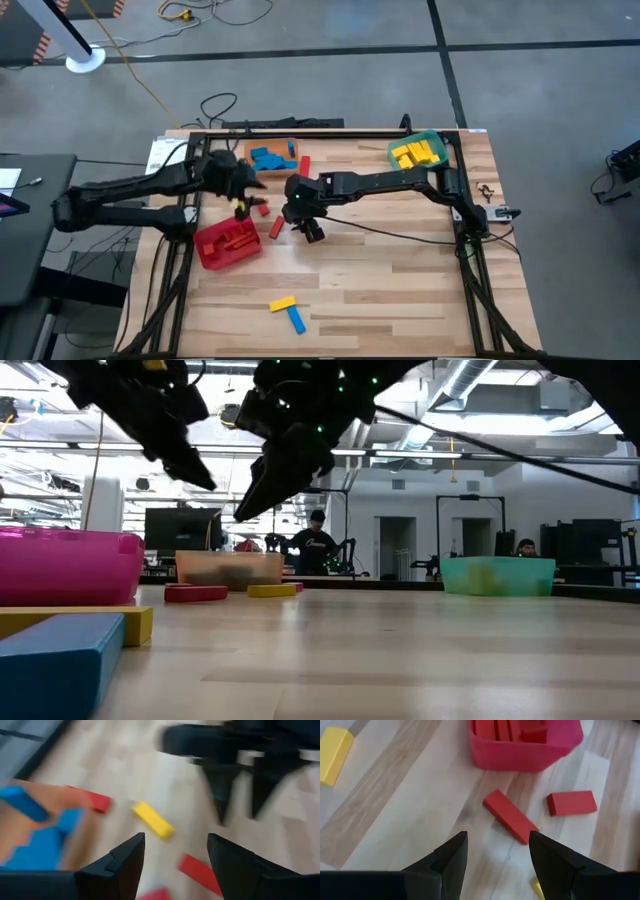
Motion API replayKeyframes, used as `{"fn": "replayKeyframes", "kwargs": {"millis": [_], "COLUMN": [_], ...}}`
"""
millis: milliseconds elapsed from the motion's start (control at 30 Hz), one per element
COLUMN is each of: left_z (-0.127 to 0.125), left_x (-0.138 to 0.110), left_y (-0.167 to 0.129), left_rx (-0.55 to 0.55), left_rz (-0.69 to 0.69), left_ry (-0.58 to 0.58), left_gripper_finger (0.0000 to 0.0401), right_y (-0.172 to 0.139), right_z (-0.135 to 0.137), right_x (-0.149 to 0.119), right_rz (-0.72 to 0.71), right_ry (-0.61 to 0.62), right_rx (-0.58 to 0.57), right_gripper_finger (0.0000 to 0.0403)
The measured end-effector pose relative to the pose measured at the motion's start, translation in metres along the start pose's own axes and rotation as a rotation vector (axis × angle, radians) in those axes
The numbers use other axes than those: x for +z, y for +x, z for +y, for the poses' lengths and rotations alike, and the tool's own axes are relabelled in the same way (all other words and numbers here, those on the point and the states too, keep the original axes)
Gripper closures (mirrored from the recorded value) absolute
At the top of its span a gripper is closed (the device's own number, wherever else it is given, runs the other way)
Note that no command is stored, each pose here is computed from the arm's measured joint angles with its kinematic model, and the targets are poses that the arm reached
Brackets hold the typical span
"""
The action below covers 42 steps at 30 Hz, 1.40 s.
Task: Sort blocks
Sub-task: Put the red block into the red bin
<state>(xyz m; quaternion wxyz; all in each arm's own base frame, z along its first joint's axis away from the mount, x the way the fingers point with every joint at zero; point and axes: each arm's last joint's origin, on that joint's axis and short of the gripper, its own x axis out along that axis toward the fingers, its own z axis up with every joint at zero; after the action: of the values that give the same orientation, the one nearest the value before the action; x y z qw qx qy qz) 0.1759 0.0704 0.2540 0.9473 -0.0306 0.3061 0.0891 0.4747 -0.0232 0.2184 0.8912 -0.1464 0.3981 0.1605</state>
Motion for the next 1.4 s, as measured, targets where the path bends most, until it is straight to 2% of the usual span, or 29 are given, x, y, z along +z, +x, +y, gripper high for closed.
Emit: {"fn": "replayKeyframes", "kwargs": {"millis": [100, 200, 400, 533, 867, 1067, 1133, 1267, 1400], "left_z": [-0.02, -0.04, -0.076, -0.096, -0.135, -0.157, -0.163, -0.171, -0.177], "left_x": [-0.004, -0.007, -0.012, -0.016, -0.029, -0.038, -0.041, -0.047, -0.049], "left_y": [-0.002, -0.003, -0.002, -0.003, -0.001, 0.005, 0.008, 0.014, 0.018], "left_rx": [-0.08, -0.127, -0.183, -0.184, -0.188, -0.229, -0.238, -0.243, -0.254], "left_rz": [0.05, 0.091, 0.137, 0.149, 0.178, 0.21, 0.219, 0.248, 0.248], "left_ry": [-0.009, -0.001, 0.041, 0.066, 0.104, 0.145, 0.155, 0.164, 0.175], "left_gripper_finger": [0.0193, 0.0193, 0.0193, 0.0193, 0.0193, 0.0193, 0.0193, 0.0193, 0.0193], "right_y": [0.008, 0.009, 0.005, 0.002, 0.005, 0.017, 0.02, 0.029, 0.04], "right_z": [0.001, 0.001, -0.007, -0.015, -0.025, -0.04, -0.041, -0.039, -0.032], "right_x": [-0.006, -0.013, -0.03, -0.037, -0.036, -0.049, -0.055, -0.053, -0.046], "right_rz": [-0.027, 0.008, 0.17, 0.2, 0.14, 0.137, 0.157, 0.094, 0.033], "right_ry": [-0.005, 0.021, 0.085, 0.123, 0.025, 0.048, 0.076, 0.074, 0.019], "right_rx": [-0.009, 0.005, -0.046, -0.057, -0.094, -0.111, -0.089, -0.045, -0.035], "right_gripper_finger": [0.0178, 0.0178, 0.0178, 0.0178, 0.0178, 0.0178, 0.0178, 0.0178, 0.0178]}}
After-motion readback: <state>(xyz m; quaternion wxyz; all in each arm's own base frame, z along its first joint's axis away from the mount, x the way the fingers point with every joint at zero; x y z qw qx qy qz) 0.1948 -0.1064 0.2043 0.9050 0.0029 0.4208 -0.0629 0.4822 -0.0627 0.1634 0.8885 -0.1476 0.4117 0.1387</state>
